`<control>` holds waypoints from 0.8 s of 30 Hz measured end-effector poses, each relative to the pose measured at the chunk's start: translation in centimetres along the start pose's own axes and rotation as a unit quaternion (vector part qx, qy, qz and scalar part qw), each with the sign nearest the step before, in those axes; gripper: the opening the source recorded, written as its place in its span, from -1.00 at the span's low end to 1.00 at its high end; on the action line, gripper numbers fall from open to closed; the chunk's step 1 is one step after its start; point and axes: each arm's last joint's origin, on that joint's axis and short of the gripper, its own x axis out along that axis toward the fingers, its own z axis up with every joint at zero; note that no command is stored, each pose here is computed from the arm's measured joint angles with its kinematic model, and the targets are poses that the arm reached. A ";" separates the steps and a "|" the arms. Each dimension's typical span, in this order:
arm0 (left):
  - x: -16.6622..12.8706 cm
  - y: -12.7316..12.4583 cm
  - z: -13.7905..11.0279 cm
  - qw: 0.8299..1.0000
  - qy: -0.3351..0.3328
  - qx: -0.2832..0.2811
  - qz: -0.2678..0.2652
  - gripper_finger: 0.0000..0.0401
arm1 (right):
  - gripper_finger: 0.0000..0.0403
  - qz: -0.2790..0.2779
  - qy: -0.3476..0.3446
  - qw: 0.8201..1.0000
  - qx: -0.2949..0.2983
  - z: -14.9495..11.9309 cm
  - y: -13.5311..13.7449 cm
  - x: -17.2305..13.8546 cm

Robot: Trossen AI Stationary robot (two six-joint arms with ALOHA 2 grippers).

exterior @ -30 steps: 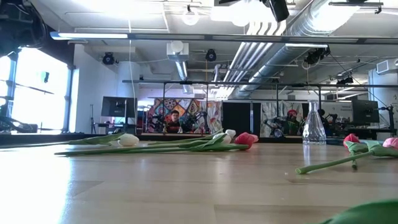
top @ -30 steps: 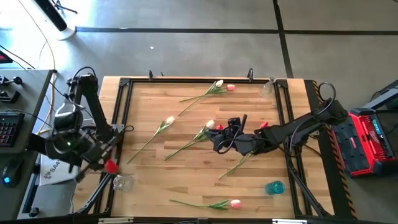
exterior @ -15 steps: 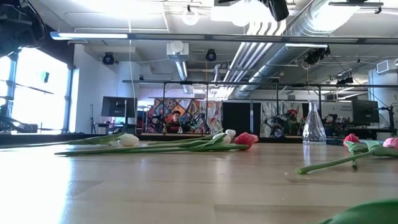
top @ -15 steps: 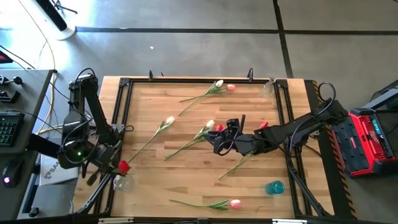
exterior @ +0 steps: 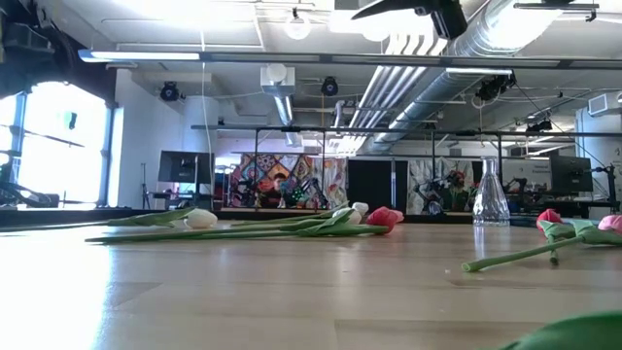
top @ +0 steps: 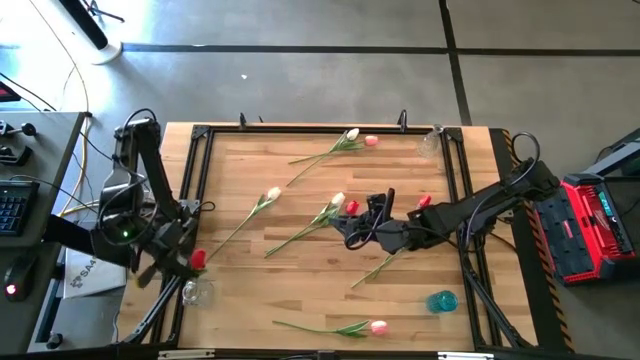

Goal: Sort flowers into vase by color
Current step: Put the top left red tulip into the bottom transparent vase

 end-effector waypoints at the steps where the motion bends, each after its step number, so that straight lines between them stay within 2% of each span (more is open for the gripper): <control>1: -0.3 0.1 0.1 1.000 0.004 -0.006 -0.013 -0.44 | 0.12 0.000 0.000 1.000 0.000 0.0 0.0 0.0; 7: -2.0 0.9 1.4 0.995 -0.020 -0.058 -0.073 -0.44 | 0.12 -0.030 0.007 0.999 0.031 -0.5 -0.7 0.3; 14: -3.8 2.0 2.6 0.988 -0.068 -0.093 -0.105 -0.44 | 0.12 -0.145 0.052 0.983 0.095 -3.0 -4.3 3.8; 19: -3.9 2.0 2.4 0.986 -0.040 -0.090 -0.134 -0.44 | 0.12 -0.174 0.072 0.975 0.116 -3.6 -5.7 6.2; 24: -3.2 1.3 2.0 0.987 -0.014 -0.088 -0.131 -0.43 | 0.12 -0.174 0.074 0.975 0.118 -3.6 -5.8 6.5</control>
